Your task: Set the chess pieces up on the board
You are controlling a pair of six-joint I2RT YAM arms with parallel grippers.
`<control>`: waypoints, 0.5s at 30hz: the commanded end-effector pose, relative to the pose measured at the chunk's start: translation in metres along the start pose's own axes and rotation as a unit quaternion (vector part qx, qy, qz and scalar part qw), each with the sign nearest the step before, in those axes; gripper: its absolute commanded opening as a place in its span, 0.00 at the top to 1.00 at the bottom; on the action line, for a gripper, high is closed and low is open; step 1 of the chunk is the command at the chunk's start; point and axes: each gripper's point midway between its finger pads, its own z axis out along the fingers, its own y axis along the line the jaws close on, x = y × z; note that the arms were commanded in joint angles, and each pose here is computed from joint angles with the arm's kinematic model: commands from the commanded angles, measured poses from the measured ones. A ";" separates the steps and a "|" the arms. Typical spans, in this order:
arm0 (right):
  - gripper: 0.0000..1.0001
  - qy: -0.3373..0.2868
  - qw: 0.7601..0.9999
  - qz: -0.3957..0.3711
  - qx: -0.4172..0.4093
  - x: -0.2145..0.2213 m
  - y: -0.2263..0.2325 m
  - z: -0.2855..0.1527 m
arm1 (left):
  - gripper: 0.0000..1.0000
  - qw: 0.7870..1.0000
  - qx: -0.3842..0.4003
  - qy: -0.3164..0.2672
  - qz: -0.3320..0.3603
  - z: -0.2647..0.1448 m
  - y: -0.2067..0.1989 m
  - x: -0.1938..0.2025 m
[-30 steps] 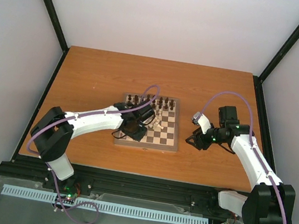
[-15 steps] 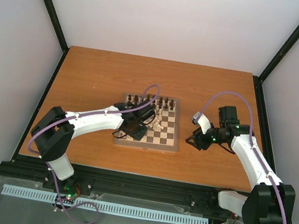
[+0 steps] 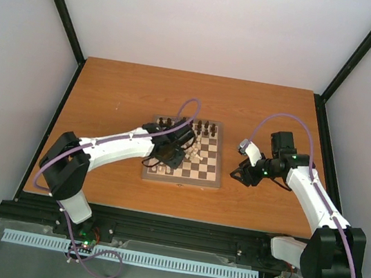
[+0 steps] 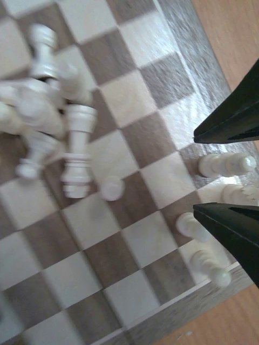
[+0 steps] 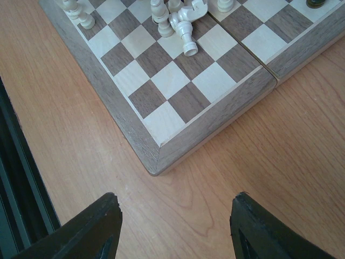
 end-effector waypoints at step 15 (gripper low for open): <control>0.43 0.009 1.000 -0.002 -0.018 0.005 0.006 0.005 | 0.67 0.999 -0.043 -0.015 -0.012 0.021 0.008 -0.055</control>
